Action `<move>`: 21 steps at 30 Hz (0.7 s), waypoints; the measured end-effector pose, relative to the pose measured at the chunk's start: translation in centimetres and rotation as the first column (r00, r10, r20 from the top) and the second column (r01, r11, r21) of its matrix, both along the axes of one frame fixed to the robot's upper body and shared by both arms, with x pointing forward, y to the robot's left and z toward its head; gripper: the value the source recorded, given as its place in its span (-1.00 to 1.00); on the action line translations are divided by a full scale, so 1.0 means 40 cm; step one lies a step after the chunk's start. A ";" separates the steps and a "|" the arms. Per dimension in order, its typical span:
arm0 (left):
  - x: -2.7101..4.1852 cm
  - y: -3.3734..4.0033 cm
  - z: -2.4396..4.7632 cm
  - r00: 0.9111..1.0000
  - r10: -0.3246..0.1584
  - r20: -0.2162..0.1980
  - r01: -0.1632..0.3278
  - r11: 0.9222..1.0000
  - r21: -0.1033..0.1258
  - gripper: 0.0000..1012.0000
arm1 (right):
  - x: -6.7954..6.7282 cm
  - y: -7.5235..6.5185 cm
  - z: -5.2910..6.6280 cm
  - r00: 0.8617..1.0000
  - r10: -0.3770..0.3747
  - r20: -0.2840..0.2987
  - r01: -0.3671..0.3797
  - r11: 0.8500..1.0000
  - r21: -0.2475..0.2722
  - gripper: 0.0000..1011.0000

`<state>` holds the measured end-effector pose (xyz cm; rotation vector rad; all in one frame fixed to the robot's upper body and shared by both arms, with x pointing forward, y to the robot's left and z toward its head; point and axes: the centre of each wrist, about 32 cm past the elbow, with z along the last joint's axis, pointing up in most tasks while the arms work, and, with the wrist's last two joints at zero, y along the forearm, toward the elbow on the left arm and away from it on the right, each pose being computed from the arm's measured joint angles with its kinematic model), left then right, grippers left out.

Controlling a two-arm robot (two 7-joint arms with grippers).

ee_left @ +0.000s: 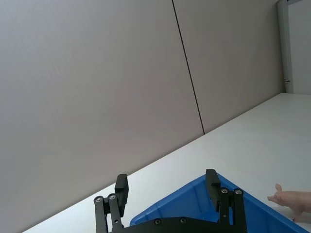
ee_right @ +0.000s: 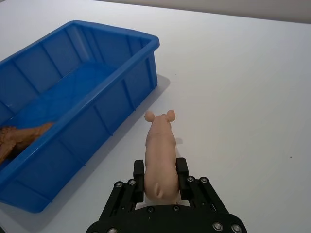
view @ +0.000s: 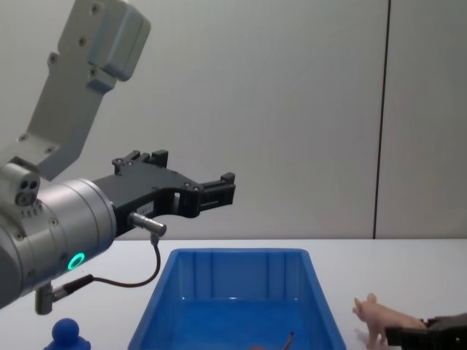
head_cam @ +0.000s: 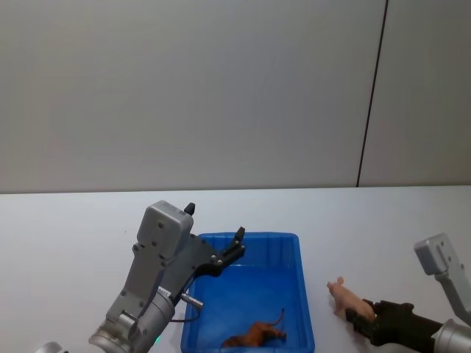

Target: Pick up the two dolls from the table and place them into the box.

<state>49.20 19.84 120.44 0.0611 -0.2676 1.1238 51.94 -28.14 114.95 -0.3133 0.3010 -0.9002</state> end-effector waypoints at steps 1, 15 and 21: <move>0.000 0.000 0.000 1.000 0.000 0.000 0.000 1.000 0.000 0.98 | 0.000 0.000 0.000 1.000 0.000 0.002 0.000 1.000 0.000 -0.26; 0.000 0.000 0.000 1.000 0.000 0.000 0.000 1.000 0.000 0.98 | 0.002 0.012 0.059 0.990 0.009 0.138 -0.012 1.000 0.021 -0.26; 0.000 0.000 0.000 1.000 0.000 0.000 0.000 1.000 0.000 0.98 | 0.008 0.028 0.112 0.976 0.039 0.213 -0.050 0.998 0.048 -0.26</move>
